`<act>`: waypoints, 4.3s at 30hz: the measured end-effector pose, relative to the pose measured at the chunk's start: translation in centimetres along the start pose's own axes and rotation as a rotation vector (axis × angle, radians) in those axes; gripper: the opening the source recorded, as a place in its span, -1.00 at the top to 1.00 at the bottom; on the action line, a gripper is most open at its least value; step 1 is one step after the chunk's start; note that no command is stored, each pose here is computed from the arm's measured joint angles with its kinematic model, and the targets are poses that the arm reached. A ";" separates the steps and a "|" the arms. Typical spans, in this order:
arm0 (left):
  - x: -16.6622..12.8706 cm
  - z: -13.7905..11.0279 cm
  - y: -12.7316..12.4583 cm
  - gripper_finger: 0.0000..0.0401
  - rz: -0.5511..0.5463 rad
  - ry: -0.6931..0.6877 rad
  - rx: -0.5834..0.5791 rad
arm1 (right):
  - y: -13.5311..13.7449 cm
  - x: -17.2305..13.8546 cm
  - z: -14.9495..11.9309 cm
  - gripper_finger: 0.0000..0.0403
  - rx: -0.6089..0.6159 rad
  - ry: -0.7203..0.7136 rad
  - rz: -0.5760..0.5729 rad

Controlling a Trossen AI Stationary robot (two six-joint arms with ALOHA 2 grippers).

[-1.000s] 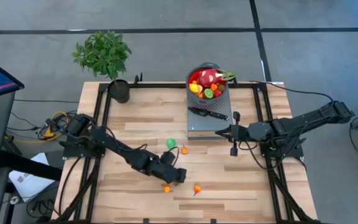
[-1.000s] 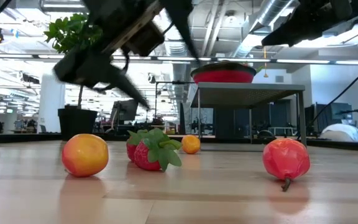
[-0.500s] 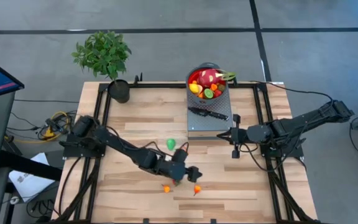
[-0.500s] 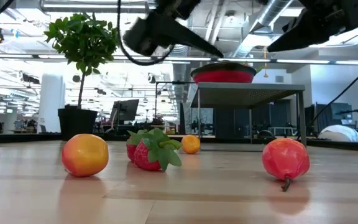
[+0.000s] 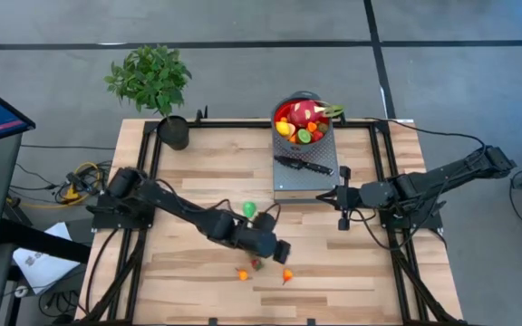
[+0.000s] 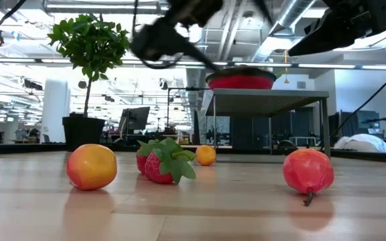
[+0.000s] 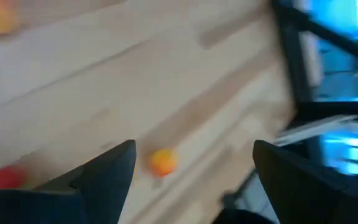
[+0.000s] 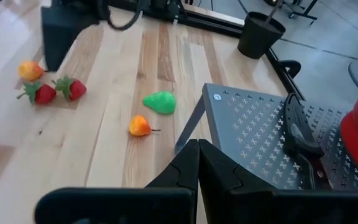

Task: Pick & Place Fruit
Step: Put the strawberry into the red colander on the shelf

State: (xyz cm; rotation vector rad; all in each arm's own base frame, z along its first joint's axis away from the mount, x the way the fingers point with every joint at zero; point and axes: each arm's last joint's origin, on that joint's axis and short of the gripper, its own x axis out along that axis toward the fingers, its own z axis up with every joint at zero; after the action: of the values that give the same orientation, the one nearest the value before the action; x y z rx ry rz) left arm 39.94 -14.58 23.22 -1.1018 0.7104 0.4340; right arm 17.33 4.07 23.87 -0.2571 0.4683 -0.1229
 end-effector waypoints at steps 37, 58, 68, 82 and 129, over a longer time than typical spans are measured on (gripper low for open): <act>1.7 -3.8 7.3 -0.59 0.427 0.042 -0.191 | 0.0 0.0 0.1 1.00 0.026 -0.009 -0.002; 3.9 -4.5 8.0 -0.59 0.419 -0.009 -0.174 | 0.0 0.0 0.1 1.00 0.032 -0.011 -0.003; 3.9 -4.6 8.0 -0.30 0.422 0.011 -0.178 | 0.0 0.0 0.1 1.00 0.032 -0.011 -0.003; 4.0 -4.7 8.0 0.36 0.419 0.021 -0.180 | 0.0 0.0 0.1 1.00 0.032 -0.011 -0.003; 3.8 -4.6 7.9 0.99 0.411 0.039 -0.123 | 0.0 0.0 0.1 1.00 0.032 -0.010 -0.002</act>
State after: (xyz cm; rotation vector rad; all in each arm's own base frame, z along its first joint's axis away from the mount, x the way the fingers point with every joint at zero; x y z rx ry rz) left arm 36.16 -15.70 14.17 -1.0810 0.9587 0.8162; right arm 17.38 4.07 23.97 -0.2265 0.4554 -0.1314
